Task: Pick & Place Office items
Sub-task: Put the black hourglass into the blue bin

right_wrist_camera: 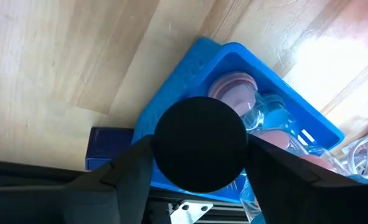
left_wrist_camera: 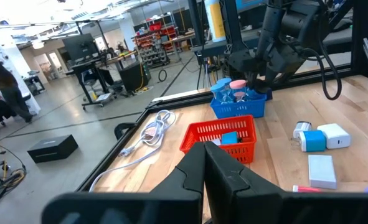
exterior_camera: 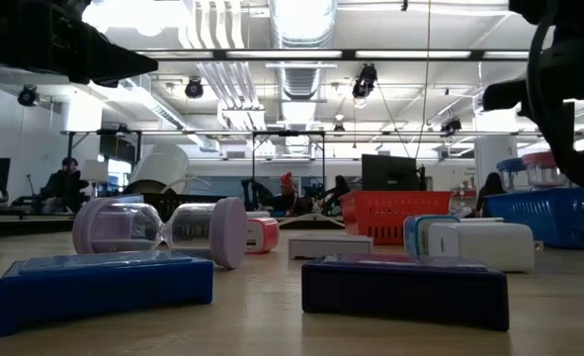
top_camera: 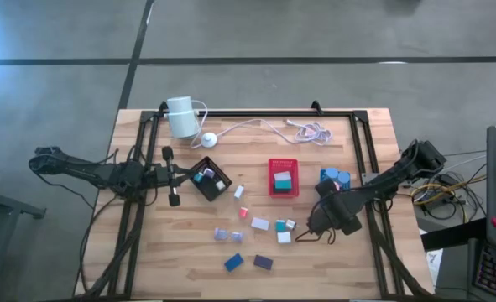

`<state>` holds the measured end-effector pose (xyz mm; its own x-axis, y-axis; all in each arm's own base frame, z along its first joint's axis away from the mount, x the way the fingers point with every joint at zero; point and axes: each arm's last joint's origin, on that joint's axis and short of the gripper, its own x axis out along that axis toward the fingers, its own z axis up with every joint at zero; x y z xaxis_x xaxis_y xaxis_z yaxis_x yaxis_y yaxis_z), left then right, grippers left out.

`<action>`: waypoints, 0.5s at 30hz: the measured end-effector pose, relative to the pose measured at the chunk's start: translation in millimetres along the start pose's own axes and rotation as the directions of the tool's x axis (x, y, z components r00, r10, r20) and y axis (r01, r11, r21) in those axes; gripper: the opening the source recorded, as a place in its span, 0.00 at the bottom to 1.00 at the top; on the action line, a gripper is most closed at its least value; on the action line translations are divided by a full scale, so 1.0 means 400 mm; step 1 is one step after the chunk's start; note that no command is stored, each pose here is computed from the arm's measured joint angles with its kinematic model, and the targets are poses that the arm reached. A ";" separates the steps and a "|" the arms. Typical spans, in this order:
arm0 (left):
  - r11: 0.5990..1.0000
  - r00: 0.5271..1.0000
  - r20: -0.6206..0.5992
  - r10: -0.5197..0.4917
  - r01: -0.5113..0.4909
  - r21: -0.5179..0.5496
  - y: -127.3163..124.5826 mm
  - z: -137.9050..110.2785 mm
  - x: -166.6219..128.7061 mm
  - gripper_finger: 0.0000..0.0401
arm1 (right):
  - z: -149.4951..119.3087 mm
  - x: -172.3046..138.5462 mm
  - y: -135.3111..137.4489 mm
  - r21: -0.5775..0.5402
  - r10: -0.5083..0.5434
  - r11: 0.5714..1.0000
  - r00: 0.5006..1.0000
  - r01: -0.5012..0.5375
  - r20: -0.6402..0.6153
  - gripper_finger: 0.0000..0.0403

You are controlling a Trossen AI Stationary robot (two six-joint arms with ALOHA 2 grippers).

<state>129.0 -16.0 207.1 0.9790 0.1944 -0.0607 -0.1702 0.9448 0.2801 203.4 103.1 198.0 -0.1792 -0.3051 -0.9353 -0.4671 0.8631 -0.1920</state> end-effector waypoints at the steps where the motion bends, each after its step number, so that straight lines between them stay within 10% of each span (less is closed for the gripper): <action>1: 1.000 1.000 0.000 0.000 0.000 0.000 0.000 0.000 0.000 0.02 | 0.000 0.000 0.000 0.002 0.000 1.000 1.000 0.000 0.000 0.54; 15: 1.000 1.000 0.001 -0.003 0.003 -0.002 0.000 0.000 0.000 0.02 | -0.007 -0.011 0.000 0.078 0.029 0.997 0.999 -0.030 0.018 0.49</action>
<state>129.0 -16.1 207.1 0.9797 0.1909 -0.0606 -0.1671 0.9459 0.2783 201.8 103.1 203.0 -0.1767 -0.2729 -0.9457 -0.3929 0.9005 -0.1865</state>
